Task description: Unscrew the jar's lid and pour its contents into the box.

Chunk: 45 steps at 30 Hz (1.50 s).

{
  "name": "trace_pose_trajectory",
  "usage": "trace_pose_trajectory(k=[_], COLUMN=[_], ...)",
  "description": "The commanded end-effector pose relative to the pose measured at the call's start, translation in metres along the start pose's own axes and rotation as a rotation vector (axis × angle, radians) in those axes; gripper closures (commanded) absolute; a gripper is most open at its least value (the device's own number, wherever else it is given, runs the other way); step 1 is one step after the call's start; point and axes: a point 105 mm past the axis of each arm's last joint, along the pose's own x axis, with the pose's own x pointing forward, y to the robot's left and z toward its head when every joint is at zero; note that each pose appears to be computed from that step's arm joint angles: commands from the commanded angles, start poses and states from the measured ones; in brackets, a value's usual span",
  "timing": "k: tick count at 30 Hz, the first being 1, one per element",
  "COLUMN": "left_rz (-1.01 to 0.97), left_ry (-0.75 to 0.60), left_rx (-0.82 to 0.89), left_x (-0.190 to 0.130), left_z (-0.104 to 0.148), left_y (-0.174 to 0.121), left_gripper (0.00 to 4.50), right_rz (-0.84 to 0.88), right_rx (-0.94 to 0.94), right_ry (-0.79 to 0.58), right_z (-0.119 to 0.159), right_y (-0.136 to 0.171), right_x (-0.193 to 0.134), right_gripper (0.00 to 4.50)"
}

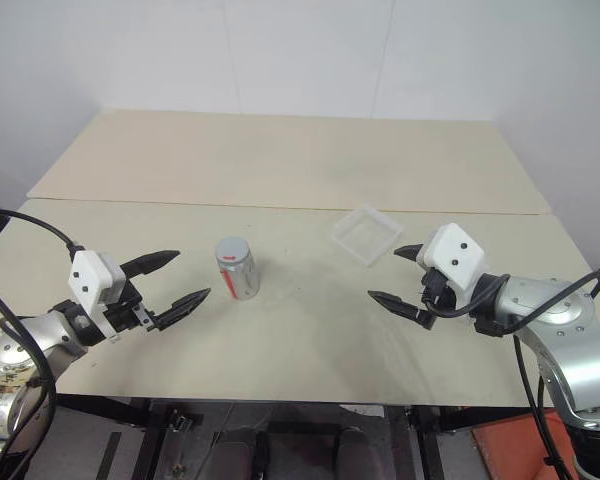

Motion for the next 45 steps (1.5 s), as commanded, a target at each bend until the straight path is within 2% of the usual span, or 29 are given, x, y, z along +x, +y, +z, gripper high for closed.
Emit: trace_pose_trajectory(k=[1, 22, 28, 33, 36, 45], left_rz=[0.010, 0.015, 0.108, 0.200, 0.274, 0.280], left_ry=[-0.030, -0.012, -0.016, -0.094, -0.117, -0.111], left_rx=[0.043, 0.033, 0.001, -0.064, -0.078, -0.107], left_x=[-0.001, -0.002, 0.008, 0.026, 0.032, 0.048], left_z=[0.009, 0.002, -0.015, -0.025, -0.030, -0.050], left_y=[0.000, -0.007, -0.011, -0.028, -0.026, -0.037], left_gripper=[0.01, 0.01, 0.01, 0.01, 0.01, 0.01], right_rz=[-0.024, -0.038, -0.056, -0.084, -0.093, -0.111], right_rx=[-0.033, -0.042, -0.066, -0.094, -0.098, -0.114], right_ry=[-0.008, -0.009, 0.000, -0.010, -0.019, -0.011], right_z=[0.007, 0.006, 0.003, 0.006, 0.009, 0.009], right_y=[-0.004, -0.008, -0.009, -0.011, -0.012, -0.011], right_x=[-0.003, -0.005, -0.004, 0.000, 0.000, 0.001], right_gripper=[0.00, 0.00, 0.00, 0.00, 0.00, 0.00])
